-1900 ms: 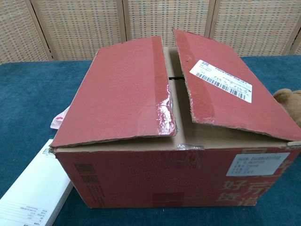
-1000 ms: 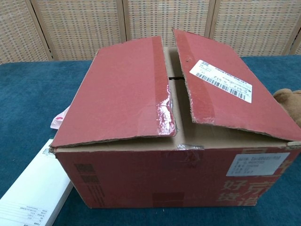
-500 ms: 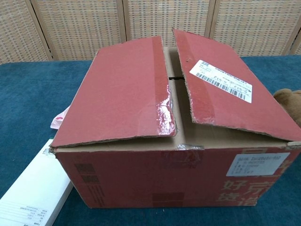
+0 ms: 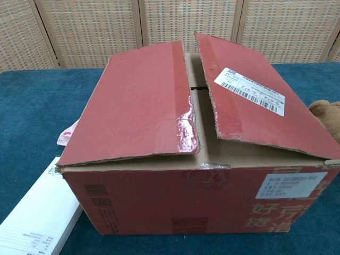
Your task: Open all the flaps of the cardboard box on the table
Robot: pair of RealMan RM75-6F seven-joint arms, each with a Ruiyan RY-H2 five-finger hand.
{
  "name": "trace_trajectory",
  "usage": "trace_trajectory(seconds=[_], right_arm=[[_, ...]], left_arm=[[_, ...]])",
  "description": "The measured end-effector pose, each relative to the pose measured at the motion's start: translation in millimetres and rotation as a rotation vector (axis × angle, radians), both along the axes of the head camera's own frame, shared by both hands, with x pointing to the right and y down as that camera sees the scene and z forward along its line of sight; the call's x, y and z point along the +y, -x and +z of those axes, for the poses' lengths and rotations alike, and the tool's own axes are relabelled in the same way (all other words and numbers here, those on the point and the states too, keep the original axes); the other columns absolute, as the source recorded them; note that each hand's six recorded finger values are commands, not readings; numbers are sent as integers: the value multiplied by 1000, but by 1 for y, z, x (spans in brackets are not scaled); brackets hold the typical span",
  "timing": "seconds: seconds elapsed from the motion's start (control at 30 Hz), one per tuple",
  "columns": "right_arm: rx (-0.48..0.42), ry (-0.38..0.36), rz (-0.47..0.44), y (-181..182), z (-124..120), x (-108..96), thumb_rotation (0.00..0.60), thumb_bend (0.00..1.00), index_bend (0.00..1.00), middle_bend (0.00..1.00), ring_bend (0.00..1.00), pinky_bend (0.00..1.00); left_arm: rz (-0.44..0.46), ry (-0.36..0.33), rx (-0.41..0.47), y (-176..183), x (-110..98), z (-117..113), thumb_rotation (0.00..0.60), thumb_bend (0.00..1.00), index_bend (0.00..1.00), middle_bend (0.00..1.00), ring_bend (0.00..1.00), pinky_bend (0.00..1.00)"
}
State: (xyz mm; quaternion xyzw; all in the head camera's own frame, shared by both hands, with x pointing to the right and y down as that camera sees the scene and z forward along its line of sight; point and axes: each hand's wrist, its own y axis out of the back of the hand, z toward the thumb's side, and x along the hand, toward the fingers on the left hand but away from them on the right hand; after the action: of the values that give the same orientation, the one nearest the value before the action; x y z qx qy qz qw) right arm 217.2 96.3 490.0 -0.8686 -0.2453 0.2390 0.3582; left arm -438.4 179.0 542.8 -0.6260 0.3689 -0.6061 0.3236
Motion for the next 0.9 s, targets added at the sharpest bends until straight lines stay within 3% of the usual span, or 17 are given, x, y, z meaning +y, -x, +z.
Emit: trace_trajectory(seconds=[0.23,0.9], right_arm=[[32,7,-77,25,8,2,600,1000,259,226,0,4],[142,22,-165,59,31,16,600,1000,259,238,0,4]], left_arm=[[3,34,-26,0,0,6,600,435,5,0,0,0],[28,53,-39,-4,-2,15,600,438,5,0,0,0]])
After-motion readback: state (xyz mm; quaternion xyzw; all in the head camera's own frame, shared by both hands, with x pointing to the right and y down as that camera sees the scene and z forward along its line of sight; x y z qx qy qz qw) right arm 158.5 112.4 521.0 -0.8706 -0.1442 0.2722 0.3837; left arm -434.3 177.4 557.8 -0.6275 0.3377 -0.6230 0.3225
